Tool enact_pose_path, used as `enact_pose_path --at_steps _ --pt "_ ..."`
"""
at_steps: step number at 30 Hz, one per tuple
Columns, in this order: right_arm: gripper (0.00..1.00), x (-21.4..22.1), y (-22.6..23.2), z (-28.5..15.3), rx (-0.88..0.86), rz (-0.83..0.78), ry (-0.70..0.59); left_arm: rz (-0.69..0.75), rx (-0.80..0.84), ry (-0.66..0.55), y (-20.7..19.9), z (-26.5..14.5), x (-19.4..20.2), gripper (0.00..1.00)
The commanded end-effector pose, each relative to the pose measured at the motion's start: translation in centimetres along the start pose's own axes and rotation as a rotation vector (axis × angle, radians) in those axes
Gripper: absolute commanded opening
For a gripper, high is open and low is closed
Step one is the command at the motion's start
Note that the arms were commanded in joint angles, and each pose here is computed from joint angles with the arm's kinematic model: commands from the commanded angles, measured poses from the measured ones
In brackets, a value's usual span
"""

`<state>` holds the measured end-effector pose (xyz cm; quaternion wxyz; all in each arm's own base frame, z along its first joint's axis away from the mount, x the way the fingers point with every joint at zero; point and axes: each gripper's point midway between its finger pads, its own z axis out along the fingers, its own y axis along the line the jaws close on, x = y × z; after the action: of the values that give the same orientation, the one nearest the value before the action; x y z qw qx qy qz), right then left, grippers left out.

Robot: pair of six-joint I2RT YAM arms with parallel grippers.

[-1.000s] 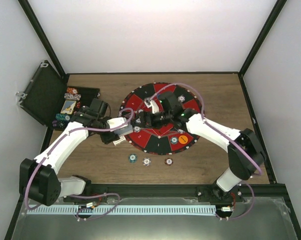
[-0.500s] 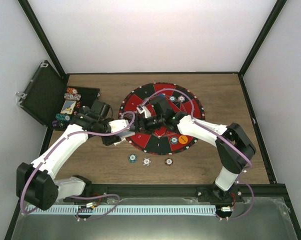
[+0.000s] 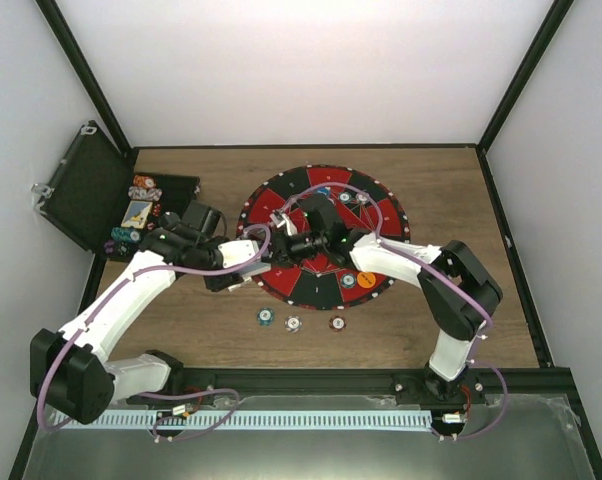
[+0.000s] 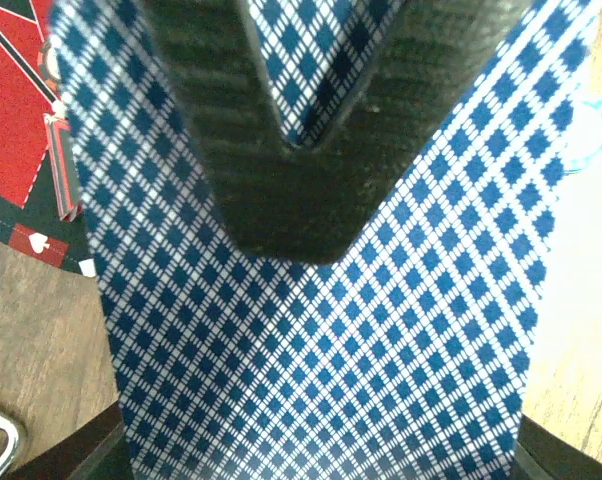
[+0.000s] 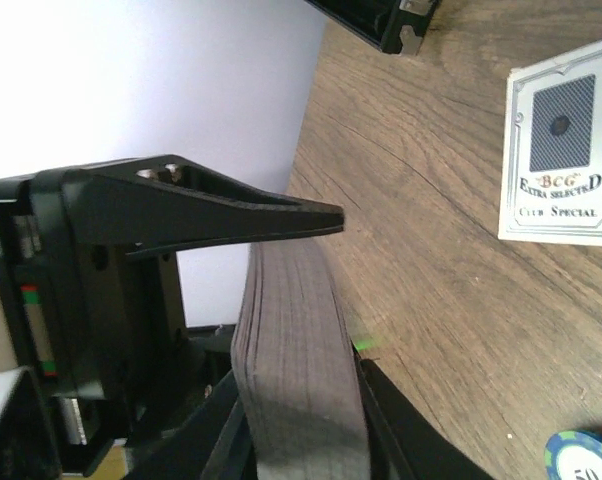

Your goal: Distribute texas hold em gaming equipment

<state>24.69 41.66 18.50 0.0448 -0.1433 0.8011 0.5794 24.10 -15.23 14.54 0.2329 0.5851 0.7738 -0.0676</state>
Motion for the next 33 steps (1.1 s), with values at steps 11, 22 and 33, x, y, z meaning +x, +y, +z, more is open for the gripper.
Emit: enact_pose_path --at_steps 11,22,33 --pt "0.13 1.7 2.5 -0.1 -0.165 0.003 0.048 0.001 0.025 -0.216 0.1 -2.7 -5.1 0.99" --pt "0.13 2.4 3.7 -0.8 -0.237 0.008 0.059 0.024 0.114 -0.250 -1.8 -2.7 -5.2 0.96" --pt "0.13 2.4 4.2 -0.9 -0.255 0.010 0.064 0.025 0.123 -0.222 -2.2 -1.6 -4.2 0.85"
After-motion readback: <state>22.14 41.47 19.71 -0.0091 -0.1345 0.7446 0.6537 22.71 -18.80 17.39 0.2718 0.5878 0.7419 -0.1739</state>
